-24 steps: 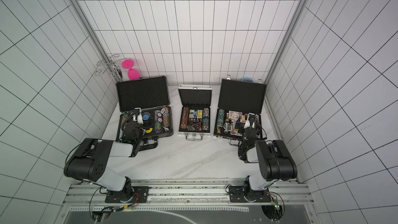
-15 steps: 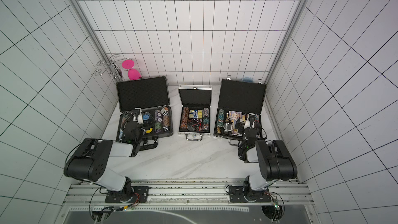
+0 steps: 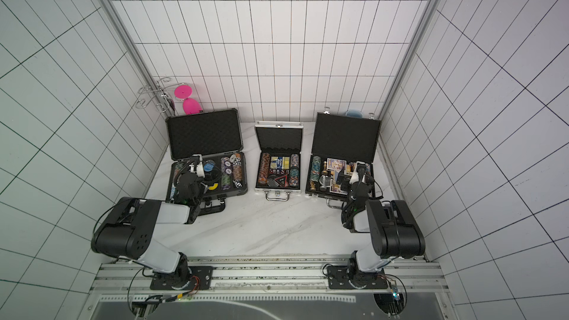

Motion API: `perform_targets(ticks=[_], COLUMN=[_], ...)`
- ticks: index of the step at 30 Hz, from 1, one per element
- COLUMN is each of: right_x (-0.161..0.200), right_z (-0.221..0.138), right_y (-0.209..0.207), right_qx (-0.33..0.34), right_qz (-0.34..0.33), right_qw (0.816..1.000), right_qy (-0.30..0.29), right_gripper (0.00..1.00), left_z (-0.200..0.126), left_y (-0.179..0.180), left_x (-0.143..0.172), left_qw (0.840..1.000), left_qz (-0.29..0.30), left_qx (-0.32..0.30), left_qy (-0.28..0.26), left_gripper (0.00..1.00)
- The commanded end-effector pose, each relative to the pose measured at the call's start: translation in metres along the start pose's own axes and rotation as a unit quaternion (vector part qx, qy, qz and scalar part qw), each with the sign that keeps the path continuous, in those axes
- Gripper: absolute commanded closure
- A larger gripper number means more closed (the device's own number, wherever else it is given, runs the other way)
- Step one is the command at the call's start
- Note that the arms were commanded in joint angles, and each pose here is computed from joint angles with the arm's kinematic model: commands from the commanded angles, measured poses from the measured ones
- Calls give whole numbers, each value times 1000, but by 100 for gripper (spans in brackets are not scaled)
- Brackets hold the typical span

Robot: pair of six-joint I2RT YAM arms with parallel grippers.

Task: Close the poker set cases
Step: Close the lid of the poker set case.

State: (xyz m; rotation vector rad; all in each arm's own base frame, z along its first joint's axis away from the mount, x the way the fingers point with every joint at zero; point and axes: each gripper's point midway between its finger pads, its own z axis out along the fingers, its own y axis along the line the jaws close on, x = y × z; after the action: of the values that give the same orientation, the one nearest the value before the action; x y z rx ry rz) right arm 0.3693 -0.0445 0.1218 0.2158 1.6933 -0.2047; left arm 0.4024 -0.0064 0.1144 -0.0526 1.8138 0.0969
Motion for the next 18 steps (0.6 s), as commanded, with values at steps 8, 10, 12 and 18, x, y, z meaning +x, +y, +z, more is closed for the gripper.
perform_targets(ticks=[8, 10, 12, 18], right_x=[-67, -75, -81, -99], right_z=[17, 21, 24, 13], right_y=[14, 23, 33, 71], right_qx=[-23, -44, -58, -119], right_qz=[25, 41, 52, 118], right_qw=[999, 998, 995, 981], right_qy=[5, 31, 62, 100], right_gripper=[6, 6, 7, 7], left_z=[-11, -13, -19, -31], left_y=[10, -8, -29, -99], left_x=[-66, -75, -87, -123], left_qw=[997, 999, 999, 982], left_qz=[-6, 17, 34, -34], left_qx=[-71, -47, -26, 186], left_qy=[-19, -19, -24, -28], left_gripper=[3, 3, 3, 2])
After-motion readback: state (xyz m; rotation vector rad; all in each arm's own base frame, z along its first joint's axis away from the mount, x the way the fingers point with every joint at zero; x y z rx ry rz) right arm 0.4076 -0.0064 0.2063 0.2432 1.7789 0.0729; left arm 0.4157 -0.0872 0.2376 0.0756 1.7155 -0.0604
